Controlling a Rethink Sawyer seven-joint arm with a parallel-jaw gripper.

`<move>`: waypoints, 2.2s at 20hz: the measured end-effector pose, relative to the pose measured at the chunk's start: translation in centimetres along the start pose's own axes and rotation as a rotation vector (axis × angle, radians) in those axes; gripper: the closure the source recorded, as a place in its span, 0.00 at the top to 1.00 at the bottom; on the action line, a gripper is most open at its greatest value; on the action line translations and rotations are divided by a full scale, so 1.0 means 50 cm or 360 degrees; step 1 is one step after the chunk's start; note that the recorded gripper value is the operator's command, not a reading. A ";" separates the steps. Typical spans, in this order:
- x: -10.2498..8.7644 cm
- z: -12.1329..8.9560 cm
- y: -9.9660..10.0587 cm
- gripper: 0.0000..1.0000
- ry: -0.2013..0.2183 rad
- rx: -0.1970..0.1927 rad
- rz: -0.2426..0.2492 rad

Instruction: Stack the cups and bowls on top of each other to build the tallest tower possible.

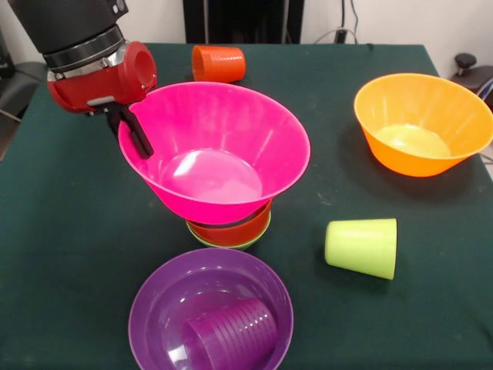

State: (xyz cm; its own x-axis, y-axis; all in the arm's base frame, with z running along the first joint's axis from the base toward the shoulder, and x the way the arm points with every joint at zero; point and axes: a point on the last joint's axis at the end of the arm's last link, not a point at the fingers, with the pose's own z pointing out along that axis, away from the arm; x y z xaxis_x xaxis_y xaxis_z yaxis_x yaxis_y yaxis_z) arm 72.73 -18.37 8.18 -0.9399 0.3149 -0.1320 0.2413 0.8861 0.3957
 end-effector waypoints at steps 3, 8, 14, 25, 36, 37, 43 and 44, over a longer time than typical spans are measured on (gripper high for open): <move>0.008 0.007 0.008 0.00 0.0015 0.0001 -0.0012; 0.024 0.023 0.026 0.00 0.0034 0.0007 -0.0038; 0.041 0.044 0.052 0.00 0.0042 0.0017 -0.0073; 0.056 0.061 0.076 0.00 0.0031 0.0012 -0.0106; 0.056 0.054 0.074 0.00 0.0025 0.0025 -0.0112; 0.056 0.053 0.074 0.00 0.0025 0.0026 -0.0112; 0.047 0.030 0.066 0.00 0.0002 0.0059 -0.0118; 0.046 0.027 0.064 0.00 0.0000 0.0066 -0.0118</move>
State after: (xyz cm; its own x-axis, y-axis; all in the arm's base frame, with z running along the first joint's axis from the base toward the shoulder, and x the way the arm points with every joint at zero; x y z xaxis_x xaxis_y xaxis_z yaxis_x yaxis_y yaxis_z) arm 71.66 -14.37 7.93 -0.9555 0.2479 -0.1598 0.1807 0.9202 0.3472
